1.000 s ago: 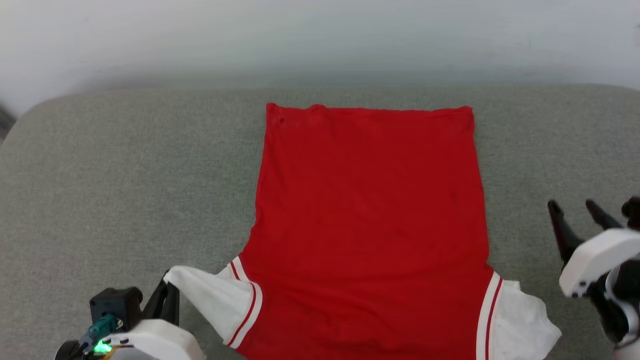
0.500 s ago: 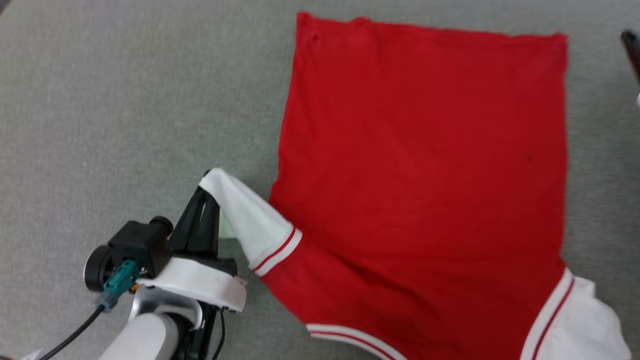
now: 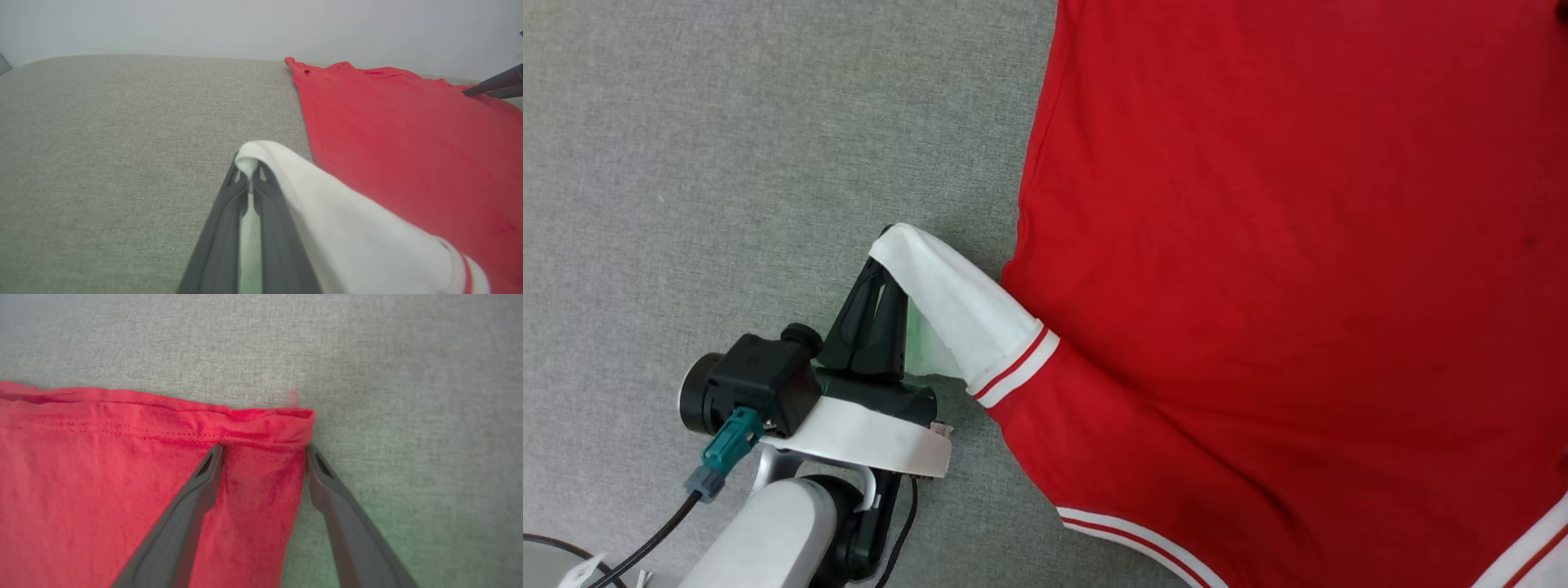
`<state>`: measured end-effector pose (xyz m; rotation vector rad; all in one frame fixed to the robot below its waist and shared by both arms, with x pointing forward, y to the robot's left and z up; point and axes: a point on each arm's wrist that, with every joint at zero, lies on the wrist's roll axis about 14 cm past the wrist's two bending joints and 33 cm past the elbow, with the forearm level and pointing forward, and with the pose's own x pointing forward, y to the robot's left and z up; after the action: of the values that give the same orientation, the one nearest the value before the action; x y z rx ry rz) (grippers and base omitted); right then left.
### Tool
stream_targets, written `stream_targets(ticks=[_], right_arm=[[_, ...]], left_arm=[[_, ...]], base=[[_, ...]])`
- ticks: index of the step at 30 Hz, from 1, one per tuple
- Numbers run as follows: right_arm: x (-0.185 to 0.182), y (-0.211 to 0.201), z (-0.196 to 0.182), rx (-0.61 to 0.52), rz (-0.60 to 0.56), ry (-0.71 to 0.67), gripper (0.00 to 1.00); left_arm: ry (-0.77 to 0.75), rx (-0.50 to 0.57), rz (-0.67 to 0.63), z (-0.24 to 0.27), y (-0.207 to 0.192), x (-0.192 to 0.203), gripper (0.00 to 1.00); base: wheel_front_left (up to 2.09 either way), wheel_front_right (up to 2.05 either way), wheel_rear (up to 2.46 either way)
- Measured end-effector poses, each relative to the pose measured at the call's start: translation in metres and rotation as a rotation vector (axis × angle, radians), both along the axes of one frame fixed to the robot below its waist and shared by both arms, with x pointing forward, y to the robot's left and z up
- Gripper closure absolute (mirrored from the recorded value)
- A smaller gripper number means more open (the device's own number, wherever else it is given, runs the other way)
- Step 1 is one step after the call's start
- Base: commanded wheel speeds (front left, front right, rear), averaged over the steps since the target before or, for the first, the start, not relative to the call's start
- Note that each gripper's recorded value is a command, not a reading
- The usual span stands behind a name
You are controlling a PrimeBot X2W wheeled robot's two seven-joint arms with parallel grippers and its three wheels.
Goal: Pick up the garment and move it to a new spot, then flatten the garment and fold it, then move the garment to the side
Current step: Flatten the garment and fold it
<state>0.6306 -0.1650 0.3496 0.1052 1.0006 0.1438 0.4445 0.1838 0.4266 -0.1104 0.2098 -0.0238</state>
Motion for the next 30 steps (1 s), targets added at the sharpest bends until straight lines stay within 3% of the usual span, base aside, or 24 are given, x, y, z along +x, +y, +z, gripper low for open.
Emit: stream_targets(ticks=[1,2,3,12,18,24,30], right_arm=[[0.0,0.001,-0.002,0.006,-0.003,0.009,0.22],[0.0,0.001,-0.003,0.008,-0.003,0.015,0.58],[0.0,0.001,-0.002,0.004,-0.003,0.015,1.0],[-0.012,-0.008,0.022,-0.05,0.012,-0.065,1.0],[-0.031,-0.03,0.072,-0.135,0.04,-0.184,1.0],[-0.089,-0.056,0.1,-0.203,0.075,-0.21,1.0],[-0.185,-0.083,0.094,-0.193,0.044,-0.155,1.0]], left_arm=[[-0.002,0.002,0.001,0.0,0.001,0.0,1.0],[-0.003,0.002,-0.001,0.0,0.001,0.001,1.0],[-0.005,0.002,-0.002,0.0,0.0,0.001,1.0],[-0.038,-0.002,-0.008,0.014,-0.002,-0.006,1.0],[-0.026,0.001,0.016,0.024,0.004,-0.028,1.0],[0.0,0.037,0.036,0.032,0.013,-0.059,1.0],[0.012,0.042,0.037,0.041,0.014,-0.087,1.0]], base=[[0.0,0.0,0.0],[0.0,0.0,0.0],[0.0,0.0,0.0],[0.0,0.0,0.0],[0.0,0.0,0.0],[0.0,0.0,0.0],[0.0,0.0,0.0]])
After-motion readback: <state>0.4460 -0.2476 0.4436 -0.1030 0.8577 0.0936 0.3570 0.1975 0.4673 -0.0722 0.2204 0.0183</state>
